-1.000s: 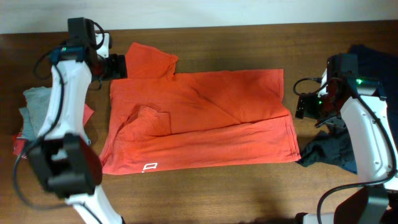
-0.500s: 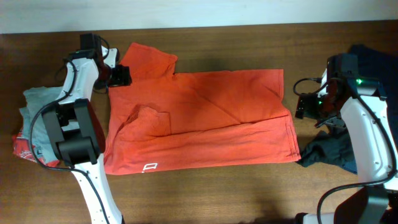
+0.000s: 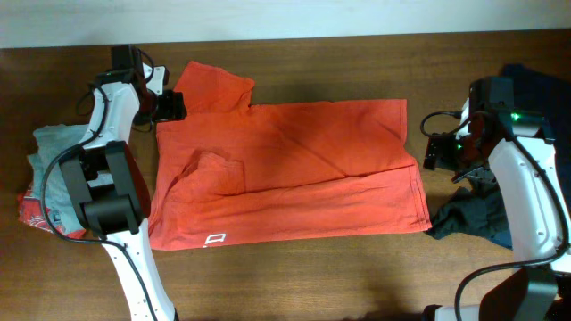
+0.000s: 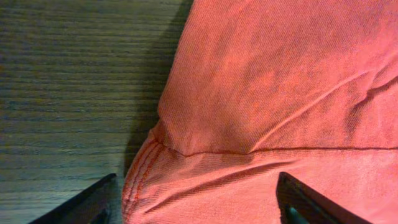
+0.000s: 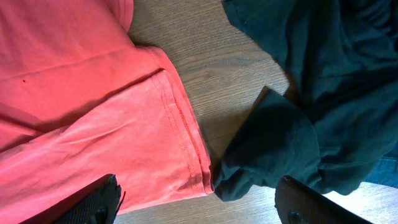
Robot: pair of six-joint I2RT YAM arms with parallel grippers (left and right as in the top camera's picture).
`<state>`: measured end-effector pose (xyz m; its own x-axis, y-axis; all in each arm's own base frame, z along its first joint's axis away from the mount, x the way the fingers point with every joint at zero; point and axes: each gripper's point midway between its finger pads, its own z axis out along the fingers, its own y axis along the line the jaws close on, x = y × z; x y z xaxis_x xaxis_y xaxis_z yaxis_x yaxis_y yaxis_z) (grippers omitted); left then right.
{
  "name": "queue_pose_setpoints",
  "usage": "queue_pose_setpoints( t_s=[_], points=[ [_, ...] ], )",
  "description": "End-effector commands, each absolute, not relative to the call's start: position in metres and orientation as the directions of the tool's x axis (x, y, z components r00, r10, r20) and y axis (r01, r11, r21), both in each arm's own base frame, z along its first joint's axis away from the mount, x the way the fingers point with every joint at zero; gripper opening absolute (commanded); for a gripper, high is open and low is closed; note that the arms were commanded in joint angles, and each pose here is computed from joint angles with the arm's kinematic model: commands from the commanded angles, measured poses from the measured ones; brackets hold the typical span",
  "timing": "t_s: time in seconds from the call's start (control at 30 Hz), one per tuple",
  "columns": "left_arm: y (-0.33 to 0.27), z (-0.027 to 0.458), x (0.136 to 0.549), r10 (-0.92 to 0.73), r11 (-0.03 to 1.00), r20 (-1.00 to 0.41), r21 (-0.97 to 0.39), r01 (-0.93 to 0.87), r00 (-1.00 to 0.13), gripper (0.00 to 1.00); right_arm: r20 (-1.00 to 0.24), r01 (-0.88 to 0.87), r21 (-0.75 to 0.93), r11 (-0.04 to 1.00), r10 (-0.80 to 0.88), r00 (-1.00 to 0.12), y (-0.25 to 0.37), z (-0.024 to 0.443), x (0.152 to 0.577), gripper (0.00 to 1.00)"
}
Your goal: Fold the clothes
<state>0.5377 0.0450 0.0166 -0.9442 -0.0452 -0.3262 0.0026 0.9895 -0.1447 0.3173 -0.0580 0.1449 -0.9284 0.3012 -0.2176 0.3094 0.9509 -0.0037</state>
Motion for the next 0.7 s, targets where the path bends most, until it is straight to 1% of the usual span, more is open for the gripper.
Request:
queue_pose_setpoints(
  t_s=[0.0,0.03,0.07,0.1,0.23,0.3,0.4,0.5,0.53,0.6,0.63,0.67],
  points=[
    [0.045,0.004,0.538,-0.034,0.988,-0.31,-0.153,0.015,-0.95,0.71,-0.216,0.3,-0.003,0.954,0.292,-0.932,-0.057,0.145,0.317,0.85],
    [0.044,0.003,0.537,-0.033,0.988,-0.303,-0.155,0.015,-0.952,0.62,-0.216,0.3,-0.003,0.954,0.292,-0.932,-0.057,0.145,0.317,0.85],
    [0.044,0.002,0.535,-0.033,0.988,-0.293,-0.156,0.013,-0.956,0.4,-0.216,0.3,-0.003,0.954,0.292,-0.932,-0.057,0.145,0.317,0.84],
    [0.044,0.002,0.534,-0.034,0.988,-0.289,-0.157,0.013,-0.957,0.29,-0.217,0.3,-0.003,0.954,0.292,-0.932,-0.057,0.145,0.318,0.84],
    [0.043,-0.001,0.524,-0.035,0.987,-0.247,-0.163,0.006,-0.968,0.06,-0.223,0.3,-0.002,0.954,0.292,-0.93,-0.057,0.145,0.319,0.84],
    [0.042,0.0,0.516,-0.036,0.986,-0.22,-0.167,0.001,-0.975,0.01,-0.239,0.3,0.001,0.954,0.291,-0.926,-0.057,0.146,0.323,0.84],
    [0.041,0.013,0.508,-0.037,0.985,-0.193,-0.171,-0.004,-0.98,0.01,-0.277,0.299,0.007,0.954,0.289,-0.916,-0.059,0.149,0.332,0.84],
    [0.041,0.034,0.507,-0.037,0.986,-0.205,-0.169,-0.002,-0.978,0.0,-0.344,0.276,0.02,0.961,0.266,-0.901,-0.06,0.152,0.351,0.82],
    [0.041,0.049,0.509,-0.037,0.986,-0.235,-0.165,0.002,-0.971,0.0,-0.388,0.212,0.05,0.976,0.214,-0.897,-0.055,0.152,0.369,0.81],
    [0.041,0.059,0.511,-0.036,0.987,-0.257,-0.161,0.006,-0.966,0.0,-0.421,0.175,0.082,0.981,0.193,-0.886,-0.05,0.148,0.386,0.81],
    [0.041,0.062,0.511,-0.036,0.987,-0.263,-0.16,0.007,-0.964,0.0,-0.434,0.167,0.096,0.981,0.192,-0.88,-0.049,0.144,0.395,0.82],
    [0.041,0.063,0.511,-0.036,0.987,-0.264,-0.161,0.007,-0.964,0.0,-0.458,0.148,0.127,0.981,0.19,-0.868,-0.046,0.135,0.413,0.85]
  ],
)
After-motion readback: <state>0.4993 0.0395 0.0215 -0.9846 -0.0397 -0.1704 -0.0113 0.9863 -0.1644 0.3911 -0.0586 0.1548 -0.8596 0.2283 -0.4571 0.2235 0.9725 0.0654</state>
